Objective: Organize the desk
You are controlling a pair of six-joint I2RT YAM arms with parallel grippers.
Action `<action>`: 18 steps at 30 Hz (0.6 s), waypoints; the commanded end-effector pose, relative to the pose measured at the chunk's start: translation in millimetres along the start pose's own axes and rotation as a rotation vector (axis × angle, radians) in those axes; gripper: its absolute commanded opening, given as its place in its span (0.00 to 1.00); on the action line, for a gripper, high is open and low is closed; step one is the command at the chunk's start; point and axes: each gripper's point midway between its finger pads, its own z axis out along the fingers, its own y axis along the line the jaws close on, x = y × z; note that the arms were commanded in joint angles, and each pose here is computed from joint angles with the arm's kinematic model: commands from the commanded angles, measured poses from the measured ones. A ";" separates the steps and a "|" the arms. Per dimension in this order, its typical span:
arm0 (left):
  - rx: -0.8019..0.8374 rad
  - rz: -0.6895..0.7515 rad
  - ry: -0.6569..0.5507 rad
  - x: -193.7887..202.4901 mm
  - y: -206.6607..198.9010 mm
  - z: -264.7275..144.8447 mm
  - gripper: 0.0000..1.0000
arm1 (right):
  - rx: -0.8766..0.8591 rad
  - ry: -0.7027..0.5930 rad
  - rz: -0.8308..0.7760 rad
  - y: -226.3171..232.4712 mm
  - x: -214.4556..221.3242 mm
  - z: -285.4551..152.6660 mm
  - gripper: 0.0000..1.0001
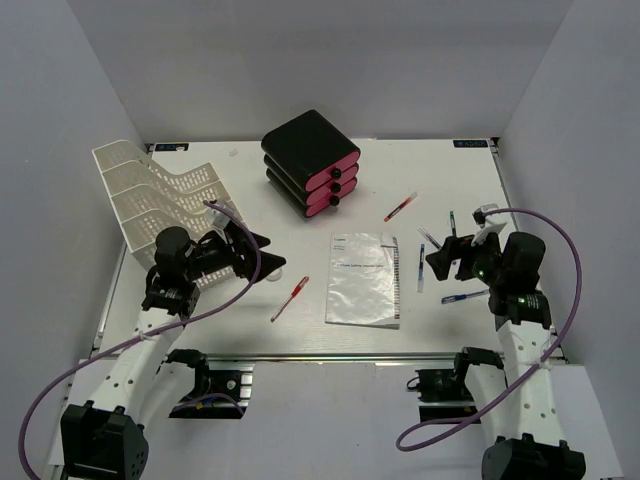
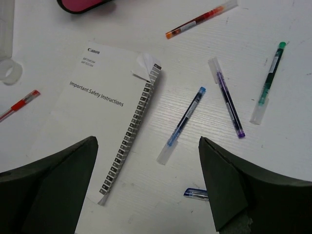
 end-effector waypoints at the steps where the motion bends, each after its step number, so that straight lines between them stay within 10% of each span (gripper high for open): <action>1: 0.088 0.019 -0.012 -7.2 -16.6 -0.8 0.98 | -0.085 -0.051 -0.072 16.9 -15.4 -8.3 0.89; 18: 0.061 -0.057 0.138 23.2 -17.6 38.1 0.98 | -0.412 0.049 -0.262 58.9 8.0 -19.9 0.89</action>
